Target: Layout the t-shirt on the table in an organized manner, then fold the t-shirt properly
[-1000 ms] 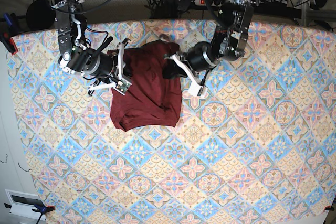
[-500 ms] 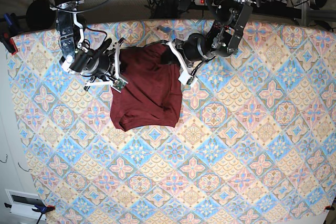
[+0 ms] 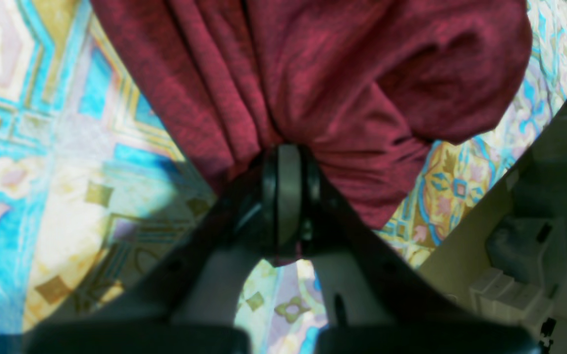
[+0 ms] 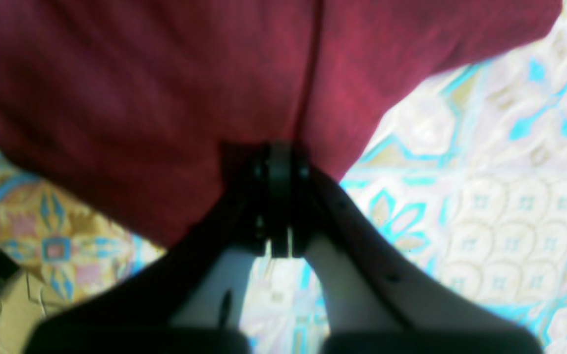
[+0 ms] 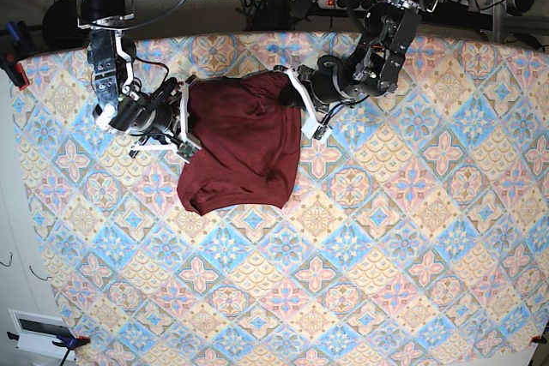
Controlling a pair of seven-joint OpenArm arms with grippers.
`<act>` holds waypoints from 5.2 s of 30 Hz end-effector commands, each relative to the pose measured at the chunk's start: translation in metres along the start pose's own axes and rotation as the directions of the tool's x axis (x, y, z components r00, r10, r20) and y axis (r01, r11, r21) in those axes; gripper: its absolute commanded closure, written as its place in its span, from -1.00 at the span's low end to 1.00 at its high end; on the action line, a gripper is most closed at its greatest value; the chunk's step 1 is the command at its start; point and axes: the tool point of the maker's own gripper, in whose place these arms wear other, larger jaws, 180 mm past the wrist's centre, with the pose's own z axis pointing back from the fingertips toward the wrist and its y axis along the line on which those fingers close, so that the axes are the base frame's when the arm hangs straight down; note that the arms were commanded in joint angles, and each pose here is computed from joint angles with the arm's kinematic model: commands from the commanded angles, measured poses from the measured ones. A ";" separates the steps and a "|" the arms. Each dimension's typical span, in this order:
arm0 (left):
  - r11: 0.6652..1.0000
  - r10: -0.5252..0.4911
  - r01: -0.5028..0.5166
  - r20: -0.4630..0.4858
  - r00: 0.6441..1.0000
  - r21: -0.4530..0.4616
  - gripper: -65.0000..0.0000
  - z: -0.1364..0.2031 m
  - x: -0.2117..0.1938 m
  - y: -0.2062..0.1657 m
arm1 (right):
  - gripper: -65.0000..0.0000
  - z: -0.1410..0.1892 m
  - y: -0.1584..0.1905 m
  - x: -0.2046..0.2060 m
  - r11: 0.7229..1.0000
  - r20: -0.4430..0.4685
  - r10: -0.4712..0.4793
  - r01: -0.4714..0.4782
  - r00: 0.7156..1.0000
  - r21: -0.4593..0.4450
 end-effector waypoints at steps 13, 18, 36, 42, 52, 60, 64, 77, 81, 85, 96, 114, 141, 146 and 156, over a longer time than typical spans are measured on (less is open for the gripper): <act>0.946 0.323 -0.282 0.409 0.854 -0.159 1.00 0.077 0.099 0.029 | 1.00 0.024 0.048 0.050 0.995 0.180 0.086 -0.095 0.980 0.039; 0.924 0.380 -0.351 0.437 0.815 -0.149 1.00 0.086 0.097 0.053 | 1.00 0.018 0.092 0.089 0.969 0.260 0.173 -0.211 0.950 0.126; 0.895 0.422 -0.436 0.484 0.767 -0.090 1.00 0.104 0.086 0.092 | 1.00 -0.039 0.118 0.114 0.947 0.238 0.080 -0.149 0.968 0.286; 0.896 0.421 -0.435 0.485 0.767 -0.090 1.00 0.104 0.086 0.092 | 1.00 -0.067 0.105 0.080 0.945 0.136 -0.034 -0.013 0.990 0.327; 0.895 0.423 -0.436 0.485 0.766 -0.092 1.00 0.104 0.087 0.092 | 1.00 -0.082 0.069 0.036 0.931 0.041 -0.234 0.212 0.971 0.298; 0.880 0.452 -0.466 0.468 0.759 -0.095 1.00 0.095 0.083 0.100 | 1.00 -0.081 0.041 0.024 0.941 0.044 -0.275 0.259 0.960 0.219; 0.881 0.450 -0.463 0.471 0.759 -0.095 1.00 0.096 0.085 0.100 | 1.00 -0.078 0.018 0.005 0.952 0.006 -0.280 0.277 0.960 0.131; 0.883 0.449 -0.460 0.466 0.763 -0.098 1.00 0.094 0.085 0.098 | 1.00 -0.048 -0.064 0.002 0.973 0.021 -0.226 0.227 0.974 -0.028; 0.883 0.449 -0.460 0.466 0.763 -0.098 1.00 0.094 0.085 0.098 | 1.00 -0.045 -0.067 0.007 0.975 0.030 -0.220 0.221 0.975 -0.036; 0.883 0.449 -0.460 0.466 0.763 -0.098 1.00 0.094 0.085 0.098 | 1.00 -0.041 -0.069 0.014 0.977 0.048 -0.206 0.209 0.977 -0.047; 0.894 0.439 -0.430 0.421 0.794 -0.122 1.00 0.079 0.083 0.079 | 1.00 -0.012 -0.072 0.041 0.984 0.118 -0.118 0.132 0.986 -0.117; 0.916 0.395 -0.387 0.400 0.827 -0.104 1.00 0.093 0.060 0.056 | 1.00 0.076 -0.062 -0.059 0.904 0.056 -0.272 0.275 0.961 -0.327; 0.788 0.509 -0.551 0.213 0.834 0.275 1.00 0.206 -0.136 0.063 | 1.00 0.166 0.021 -0.281 0.722 -0.248 -0.674 0.551 0.696 -0.419; 0.746 0.509 -0.493 0.093 0.856 0.448 1.00 0.211 -0.191 0.078 | 1.00 0.137 0.070 -0.329 0.739 -0.437 -0.674 0.558 0.595 -0.379; 0.708 0.571 -0.467 -0.043 0.820 0.530 1.00 0.146 -0.257 0.104 | 1.00 0.058 0.135 -0.372 0.739 -0.573 -0.628 0.633 0.527 -0.228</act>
